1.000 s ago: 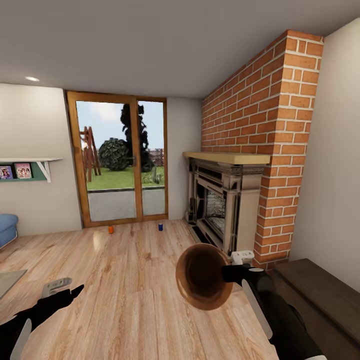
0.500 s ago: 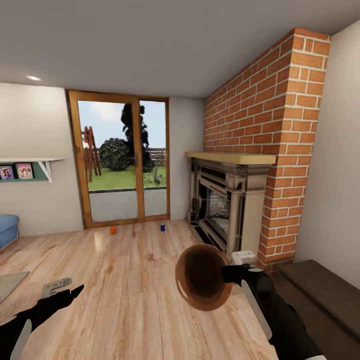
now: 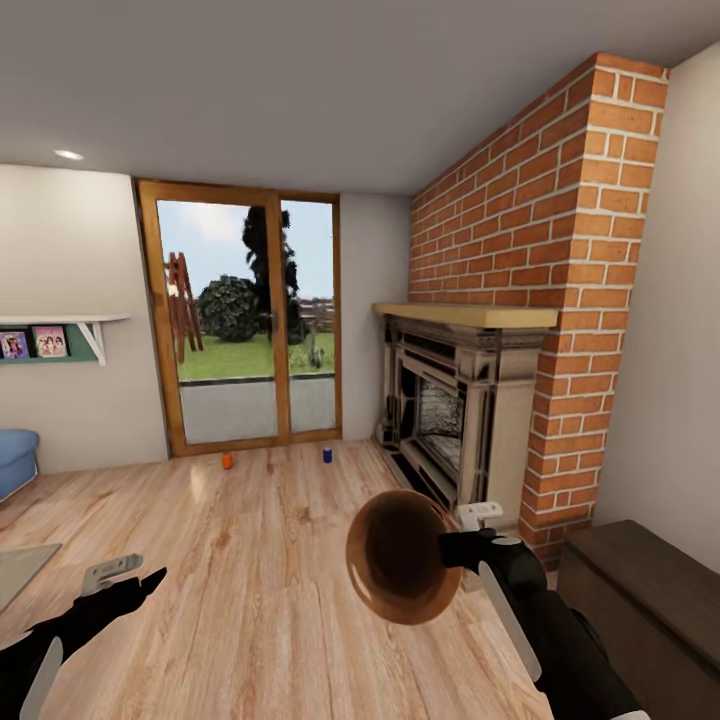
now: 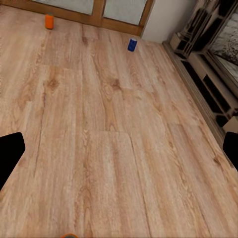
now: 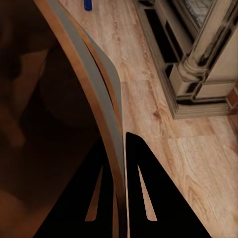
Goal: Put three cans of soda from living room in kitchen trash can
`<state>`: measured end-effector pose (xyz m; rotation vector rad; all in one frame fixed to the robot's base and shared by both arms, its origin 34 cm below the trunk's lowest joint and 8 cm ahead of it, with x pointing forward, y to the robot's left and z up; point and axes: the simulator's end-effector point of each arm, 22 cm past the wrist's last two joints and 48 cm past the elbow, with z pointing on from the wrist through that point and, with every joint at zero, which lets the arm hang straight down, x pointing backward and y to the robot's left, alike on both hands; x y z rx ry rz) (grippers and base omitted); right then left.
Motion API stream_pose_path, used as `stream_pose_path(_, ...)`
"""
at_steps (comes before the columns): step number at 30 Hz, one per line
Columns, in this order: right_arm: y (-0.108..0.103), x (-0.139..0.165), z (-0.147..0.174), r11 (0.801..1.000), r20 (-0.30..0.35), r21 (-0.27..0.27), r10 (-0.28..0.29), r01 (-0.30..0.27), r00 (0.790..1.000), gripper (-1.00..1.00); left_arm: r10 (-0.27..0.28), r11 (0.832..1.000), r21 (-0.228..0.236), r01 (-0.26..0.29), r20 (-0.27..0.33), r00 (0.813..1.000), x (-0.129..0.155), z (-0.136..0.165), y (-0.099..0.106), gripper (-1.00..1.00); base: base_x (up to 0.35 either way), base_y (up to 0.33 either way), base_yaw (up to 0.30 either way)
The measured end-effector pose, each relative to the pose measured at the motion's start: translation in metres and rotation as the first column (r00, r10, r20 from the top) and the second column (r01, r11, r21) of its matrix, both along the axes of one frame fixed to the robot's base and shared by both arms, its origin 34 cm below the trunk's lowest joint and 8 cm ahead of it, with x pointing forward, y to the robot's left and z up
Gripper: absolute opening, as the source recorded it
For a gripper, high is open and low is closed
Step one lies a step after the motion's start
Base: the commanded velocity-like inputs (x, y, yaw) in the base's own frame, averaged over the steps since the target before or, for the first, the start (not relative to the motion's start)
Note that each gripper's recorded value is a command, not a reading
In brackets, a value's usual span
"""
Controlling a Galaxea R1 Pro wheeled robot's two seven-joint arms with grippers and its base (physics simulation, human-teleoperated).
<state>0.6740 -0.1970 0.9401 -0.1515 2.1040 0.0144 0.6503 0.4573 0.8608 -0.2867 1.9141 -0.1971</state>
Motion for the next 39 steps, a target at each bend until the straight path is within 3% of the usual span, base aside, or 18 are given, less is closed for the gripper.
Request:
stream_pose_path(5,0.001,-0.001,-0.009,1.0,-0.005,0.003,0.001,-0.001,1.0,-1.0,0.018,1.0,0.005,-0.018,-0.01,1.0,-0.001,-0.011,0.004,1.0,0.0,0.0,0.0)
stream_pose_path(12,-0.001,-0.006,-0.027,1.0,-0.058,-0.009,0.0,0.0,0.998,-1.0,0.142,0.988,0.072,-0.139,-0.046,0.989,-0.008,-0.036,0.033,1.0,0.0,0.0,0.0)
stream_pose_path(16,-0.002,-0.003,-0.027,1.0,-0.058,-0.017,-0.003,0.002,0.998,-1.0,0.176,0.981,0.092,-0.172,-0.042,0.983,-0.01,-0.043,0.041,1.0,0.0,0.0,0.0)
stream_pose_path(25,-0.007,0.016,0.004,0.999,-0.024,-0.035,-0.013,0.013,1.0,-1.0,0.197,0.976,0.106,-0.192,-0.034,0.98,-0.011,-0.059,0.046,1.0,0.0,0.0,0.0)
stream_pose_path(39,-0.007,0.032,0.021,1.0,0.048,-0.019,-0.011,0.012,0.999,-1.0,0.197,0.976,0.101,-0.191,-0.052,0.979,-0.016,-0.093,0.045,1.0,0.0,0.0,0.0)
